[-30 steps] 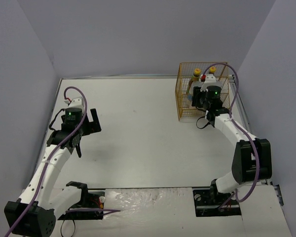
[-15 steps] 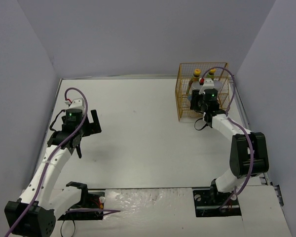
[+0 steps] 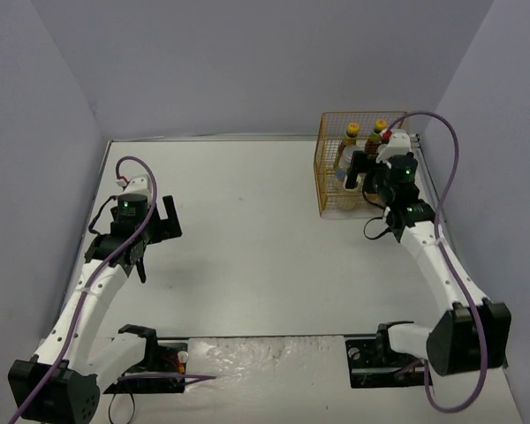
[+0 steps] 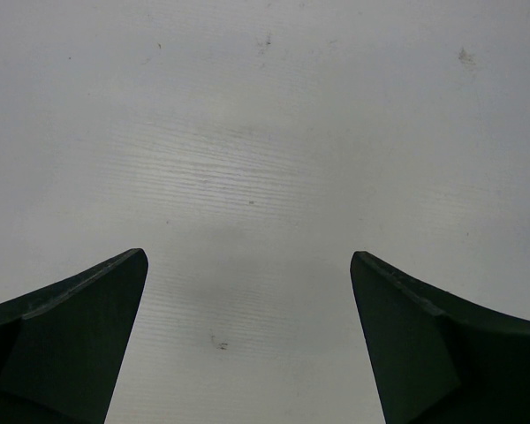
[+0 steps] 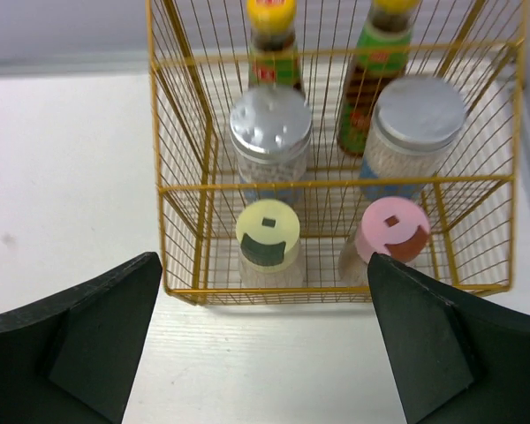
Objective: Organize the condiment bottles
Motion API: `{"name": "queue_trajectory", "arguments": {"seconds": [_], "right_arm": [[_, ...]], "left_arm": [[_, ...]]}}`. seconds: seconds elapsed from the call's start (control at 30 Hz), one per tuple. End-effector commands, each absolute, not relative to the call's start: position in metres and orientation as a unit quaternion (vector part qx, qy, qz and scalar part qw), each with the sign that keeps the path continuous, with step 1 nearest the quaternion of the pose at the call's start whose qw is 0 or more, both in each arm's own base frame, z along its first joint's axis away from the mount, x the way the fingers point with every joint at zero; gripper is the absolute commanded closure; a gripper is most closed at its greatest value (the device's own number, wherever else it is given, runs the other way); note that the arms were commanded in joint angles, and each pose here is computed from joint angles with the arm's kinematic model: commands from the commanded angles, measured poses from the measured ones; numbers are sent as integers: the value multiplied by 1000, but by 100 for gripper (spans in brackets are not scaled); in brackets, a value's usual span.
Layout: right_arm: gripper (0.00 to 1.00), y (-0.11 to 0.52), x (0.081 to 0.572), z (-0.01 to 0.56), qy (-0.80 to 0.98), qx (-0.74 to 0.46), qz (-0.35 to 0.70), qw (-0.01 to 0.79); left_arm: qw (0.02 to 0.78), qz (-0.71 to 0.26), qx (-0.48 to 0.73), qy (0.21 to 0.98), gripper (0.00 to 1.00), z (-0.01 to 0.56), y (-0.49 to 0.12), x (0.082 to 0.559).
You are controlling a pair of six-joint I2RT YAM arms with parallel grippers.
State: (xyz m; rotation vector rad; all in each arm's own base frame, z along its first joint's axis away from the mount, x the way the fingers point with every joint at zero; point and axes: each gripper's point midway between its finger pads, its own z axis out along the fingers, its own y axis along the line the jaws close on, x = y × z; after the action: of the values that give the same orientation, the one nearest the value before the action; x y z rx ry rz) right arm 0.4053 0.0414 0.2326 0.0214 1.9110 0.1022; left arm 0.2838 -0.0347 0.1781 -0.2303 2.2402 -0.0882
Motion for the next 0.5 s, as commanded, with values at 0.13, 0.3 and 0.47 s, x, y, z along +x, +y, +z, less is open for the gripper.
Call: {"name": "queue_trajectory", "arguments": {"seconds": [0.13, 0.3, 0.47], "right_arm": [[0, 23, 323, 322, 736, 89, 73, 667], [0, 4, 266, 325, 713, 124, 50, 688], [0, 0, 235, 330, 721, 104, 35, 684]], "left_arm": [[476, -53, -77, 874, 3, 207, -38, 292], [493, -45, -65, 867, 3, 215, -34, 283], [496, -38, -65, 865, 3, 214, -29, 269]]}}
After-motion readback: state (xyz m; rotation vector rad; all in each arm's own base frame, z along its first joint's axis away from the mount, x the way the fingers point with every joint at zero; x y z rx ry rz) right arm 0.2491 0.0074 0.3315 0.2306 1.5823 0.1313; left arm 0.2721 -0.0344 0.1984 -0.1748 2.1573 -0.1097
